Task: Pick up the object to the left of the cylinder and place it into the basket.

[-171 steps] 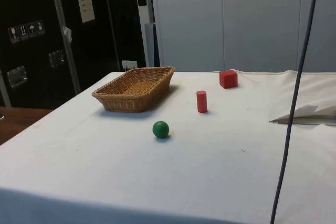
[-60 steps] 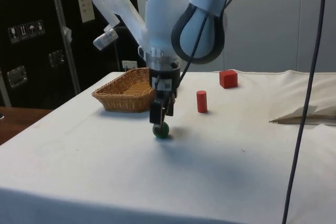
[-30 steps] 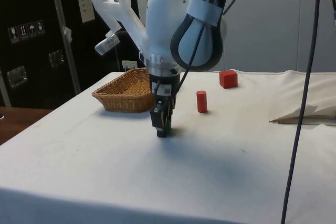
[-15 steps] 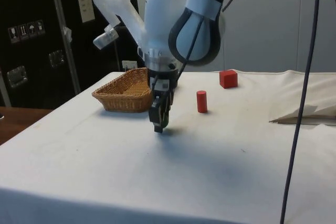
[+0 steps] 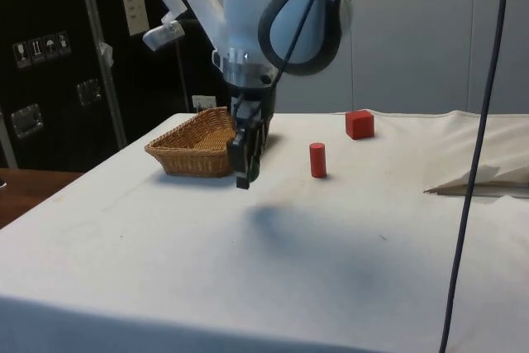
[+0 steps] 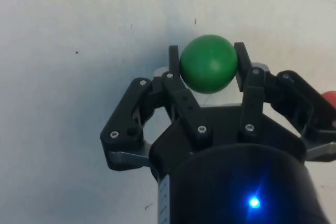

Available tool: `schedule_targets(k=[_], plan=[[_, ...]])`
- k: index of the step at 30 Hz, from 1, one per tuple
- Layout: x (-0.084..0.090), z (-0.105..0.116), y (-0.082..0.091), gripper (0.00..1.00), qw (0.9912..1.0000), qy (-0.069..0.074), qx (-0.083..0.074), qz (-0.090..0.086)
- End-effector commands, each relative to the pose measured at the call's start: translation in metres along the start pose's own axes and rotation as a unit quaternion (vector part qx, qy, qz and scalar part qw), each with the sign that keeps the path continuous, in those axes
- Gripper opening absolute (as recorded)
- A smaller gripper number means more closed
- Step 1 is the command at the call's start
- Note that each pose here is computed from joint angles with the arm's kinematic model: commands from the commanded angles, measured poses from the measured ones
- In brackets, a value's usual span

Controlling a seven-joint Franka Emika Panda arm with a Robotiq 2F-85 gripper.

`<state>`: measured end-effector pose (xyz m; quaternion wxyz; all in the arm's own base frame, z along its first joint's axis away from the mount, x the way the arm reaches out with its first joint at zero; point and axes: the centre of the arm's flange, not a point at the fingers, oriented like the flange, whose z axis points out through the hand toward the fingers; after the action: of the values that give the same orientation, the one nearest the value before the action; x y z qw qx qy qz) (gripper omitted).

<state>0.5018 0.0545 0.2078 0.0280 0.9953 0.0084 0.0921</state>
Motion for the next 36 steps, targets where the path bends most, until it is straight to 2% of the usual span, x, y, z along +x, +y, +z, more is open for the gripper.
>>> schedule_targets(k=[1, 6, 15, 16, 17, 25, 26, 27, 33, 35, 36], plan=[[0.001, -0.002, 0.003, 0.0, 0.99999, -0.002, -0.003, 0.0], [0.004, -0.008, 0.003, 0.0, 0.99999, 0.003, 0.004, 0.001], [0.014, -0.031, 0.014, 0.0, 0.99994, 0.008, 0.008, 0.0], [0.014, -0.032, 0.012, 0.0, 0.99984, 0.011, 0.014, 0.001], [0.017, -0.034, 0.017, 0.0, 0.99992, 0.009, 0.008, 0.001], [0.032, -0.045, 0.028, 0.0, 0.99987, 0.014, 0.008, -0.001], [0.033, -0.047, 0.027, 0.0, 0.99977, 0.017, 0.012, 0.0], [0.036, -0.047, 0.031, 0.0, 0.99987, 0.015, 0.007, -0.001], [0.049, -0.056, 0.044, 0.0, 0.9998, 0.02, 0.004, -0.002], [0.051, -0.056, 0.045, 0.0, 0.9998, 0.019, 0.003, -0.003], [0.05, -0.057, 0.043, 0.0, 0.99971, 0.023, 0.007, -0.002]])
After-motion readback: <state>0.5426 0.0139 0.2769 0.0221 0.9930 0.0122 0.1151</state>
